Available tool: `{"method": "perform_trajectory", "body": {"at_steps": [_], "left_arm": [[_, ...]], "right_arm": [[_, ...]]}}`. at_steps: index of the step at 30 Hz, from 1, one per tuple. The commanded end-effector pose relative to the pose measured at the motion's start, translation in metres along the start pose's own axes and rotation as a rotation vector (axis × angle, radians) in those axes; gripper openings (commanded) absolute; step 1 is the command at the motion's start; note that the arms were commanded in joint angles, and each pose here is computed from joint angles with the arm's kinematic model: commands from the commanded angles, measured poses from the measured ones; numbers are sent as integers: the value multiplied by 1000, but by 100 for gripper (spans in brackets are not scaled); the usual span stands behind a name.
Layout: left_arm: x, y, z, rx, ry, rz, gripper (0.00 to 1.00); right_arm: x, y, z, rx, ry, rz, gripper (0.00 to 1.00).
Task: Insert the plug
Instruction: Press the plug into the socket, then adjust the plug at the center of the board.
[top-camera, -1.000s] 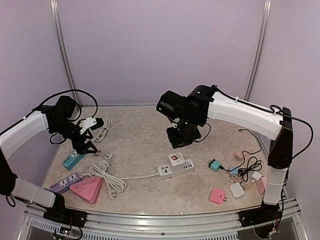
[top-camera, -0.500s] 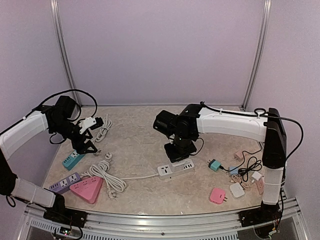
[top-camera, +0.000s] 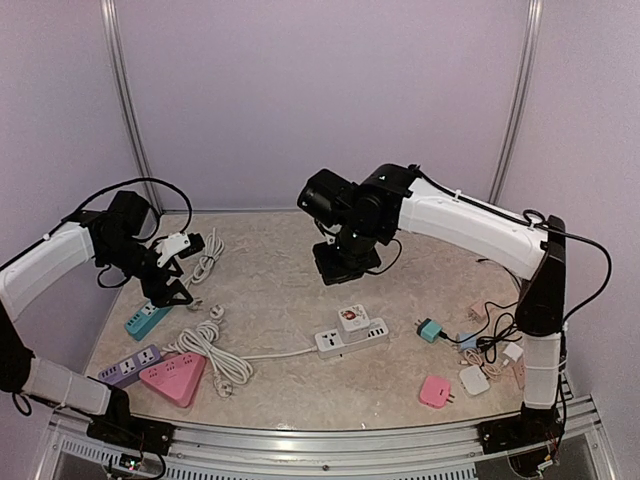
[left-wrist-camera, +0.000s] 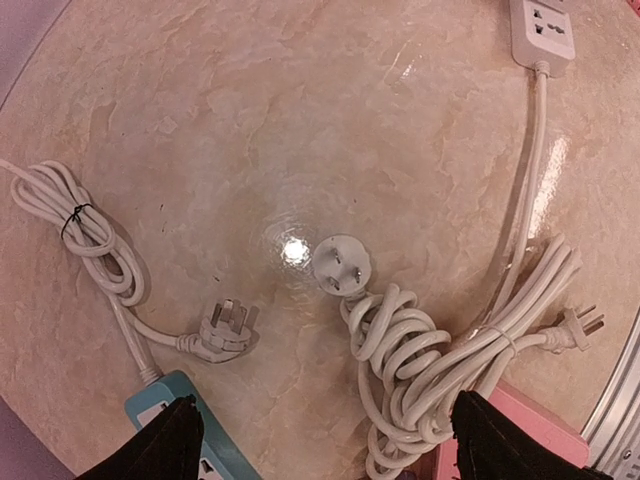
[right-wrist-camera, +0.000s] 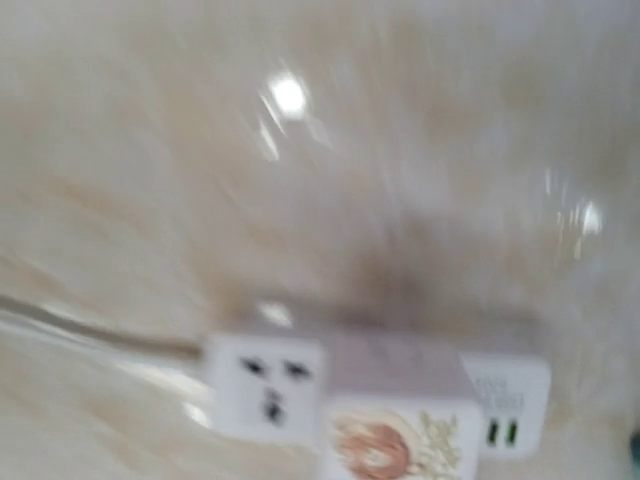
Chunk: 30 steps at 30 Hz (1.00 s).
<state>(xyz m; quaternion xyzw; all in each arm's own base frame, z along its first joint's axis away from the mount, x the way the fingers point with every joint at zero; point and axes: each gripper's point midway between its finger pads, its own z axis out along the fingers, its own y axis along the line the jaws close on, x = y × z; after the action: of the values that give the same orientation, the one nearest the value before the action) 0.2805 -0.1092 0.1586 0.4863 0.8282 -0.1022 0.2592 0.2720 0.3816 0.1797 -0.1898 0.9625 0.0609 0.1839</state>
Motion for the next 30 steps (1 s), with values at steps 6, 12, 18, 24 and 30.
{"method": "perform_trajectory", "body": {"at_steps": [6,12,18,24,30], "left_arm": [[4,-1,-10,-22,-11,-18,84],[4,0,-14,-40,-28,-32,85],[1,3,-12,-45,-50,-40,85],[3,-2,-14,-47,-62,-35,85],[8,3,-8,-59,-41,-41,85]], "right_arm": [[-7,-119,-34,249,-55,158,73],[52,-248,-8,442,45,466,95],[38,-251,33,124,-156,774,66],[93,-319,54,444,-21,848,50],[128,-351,57,561,8,890,51]]}}
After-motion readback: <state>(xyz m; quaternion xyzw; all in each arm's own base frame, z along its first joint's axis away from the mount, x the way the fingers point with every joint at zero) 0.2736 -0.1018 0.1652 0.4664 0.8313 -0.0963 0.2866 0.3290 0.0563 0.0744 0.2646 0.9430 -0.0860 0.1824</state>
